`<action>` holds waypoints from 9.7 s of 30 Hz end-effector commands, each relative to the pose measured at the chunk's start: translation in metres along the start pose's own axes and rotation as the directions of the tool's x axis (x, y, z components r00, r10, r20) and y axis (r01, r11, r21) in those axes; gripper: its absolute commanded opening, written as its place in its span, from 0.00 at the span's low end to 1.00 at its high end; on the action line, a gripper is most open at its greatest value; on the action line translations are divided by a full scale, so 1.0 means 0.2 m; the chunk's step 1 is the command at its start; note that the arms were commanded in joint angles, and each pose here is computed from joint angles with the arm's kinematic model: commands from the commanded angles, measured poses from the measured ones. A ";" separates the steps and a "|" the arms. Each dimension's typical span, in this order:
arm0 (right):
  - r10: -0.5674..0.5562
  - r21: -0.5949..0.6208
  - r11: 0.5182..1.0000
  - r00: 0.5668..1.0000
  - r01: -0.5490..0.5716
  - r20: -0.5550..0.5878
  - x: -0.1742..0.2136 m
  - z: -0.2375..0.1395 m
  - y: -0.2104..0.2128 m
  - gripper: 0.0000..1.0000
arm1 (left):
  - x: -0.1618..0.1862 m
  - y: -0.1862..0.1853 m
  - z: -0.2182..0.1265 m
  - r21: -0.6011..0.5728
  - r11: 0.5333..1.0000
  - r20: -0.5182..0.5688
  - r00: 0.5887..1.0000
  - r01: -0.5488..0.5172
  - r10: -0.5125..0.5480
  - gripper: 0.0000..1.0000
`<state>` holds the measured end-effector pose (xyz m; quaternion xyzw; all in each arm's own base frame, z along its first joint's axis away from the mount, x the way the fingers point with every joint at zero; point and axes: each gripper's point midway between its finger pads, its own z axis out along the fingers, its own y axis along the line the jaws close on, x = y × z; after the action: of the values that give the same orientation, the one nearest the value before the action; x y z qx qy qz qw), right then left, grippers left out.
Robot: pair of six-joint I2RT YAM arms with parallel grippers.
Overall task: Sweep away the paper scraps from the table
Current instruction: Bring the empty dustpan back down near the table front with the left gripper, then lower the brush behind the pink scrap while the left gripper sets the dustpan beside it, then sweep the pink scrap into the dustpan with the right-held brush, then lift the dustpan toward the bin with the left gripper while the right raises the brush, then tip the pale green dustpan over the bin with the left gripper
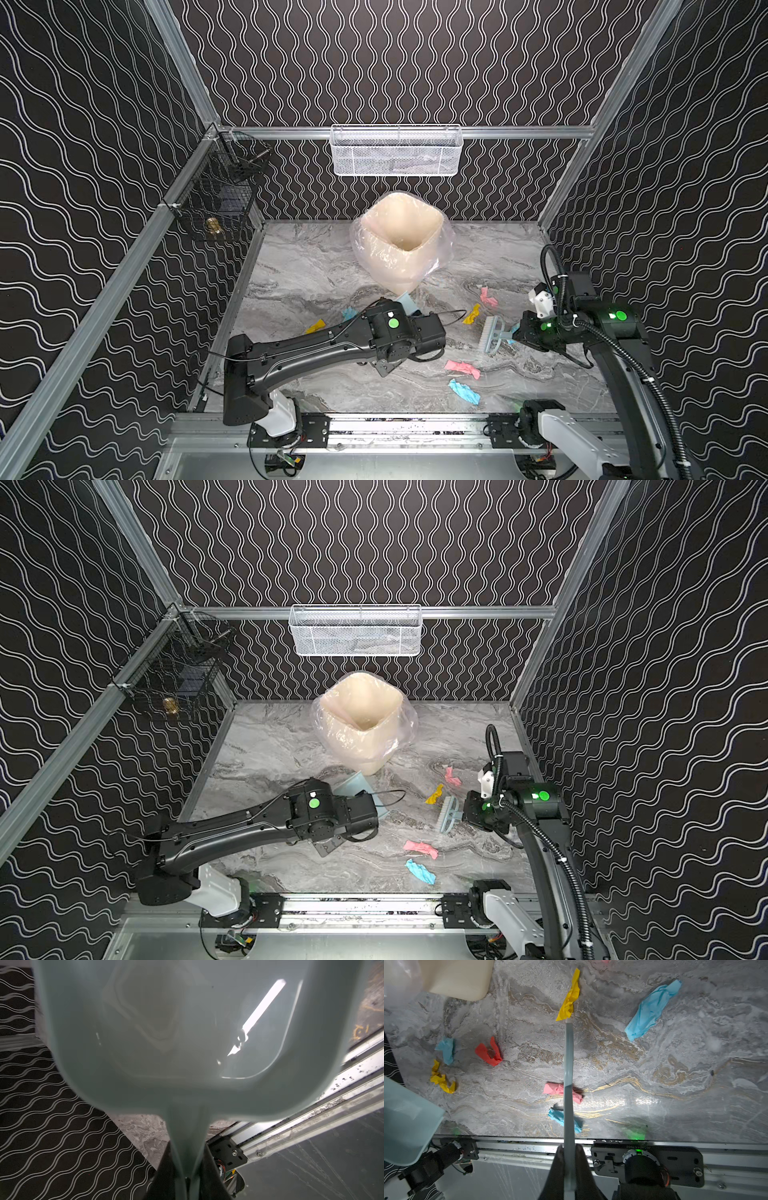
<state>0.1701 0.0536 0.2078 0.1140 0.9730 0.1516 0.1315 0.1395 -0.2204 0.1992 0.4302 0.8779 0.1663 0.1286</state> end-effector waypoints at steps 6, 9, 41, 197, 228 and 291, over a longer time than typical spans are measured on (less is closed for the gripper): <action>0.021 0.200 0.980 0.999 -0.012 -0.047 0.04 0.00 -0.07 0.00 | -0.01 -0.16 0.14 0.075 0.996 -0.057 0.997 -0.043 0.047 0.00; 0.001 0.250 0.968 0.998 0.017 -0.070 0.08 0.02 -0.04 0.00 | 0.00 -0.17 0.19 0.063 0.993 -0.086 0.991 -0.100 0.105 0.00; -0.145 0.185 0.966 0.971 0.181 -0.189 0.15 0.26 0.13 0.00 | 0.07 -0.39 0.48 0.163 0.950 -0.162 0.942 -0.268 0.294 0.00; -0.059 -0.373 0.926 0.998 0.049 -0.013 -0.37 0.14 0.40 0.00 | 0.32 0.52 -0.04 -0.014 0.856 -0.044 0.855 0.517 -0.517 0.00; -0.053 -0.375 0.927 0.997 0.029 -0.054 -0.31 0.11 0.40 0.00 | -0.10 1.53 -0.09 -0.306 0.809 0.129 0.863 0.503 -0.488 0.00; -0.118 -0.345 0.936 0.987 0.074 -0.108 -0.13 0.18 0.40 0.00 | -0.64 1.43 -0.33 -0.807 0.580 -0.106 0.993 -0.111 0.042 0.00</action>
<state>0.2157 0.1298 0.2027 0.0320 0.9439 0.3171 0.0861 0.3989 -0.1707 0.3735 0.3851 0.6712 0.5891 0.2328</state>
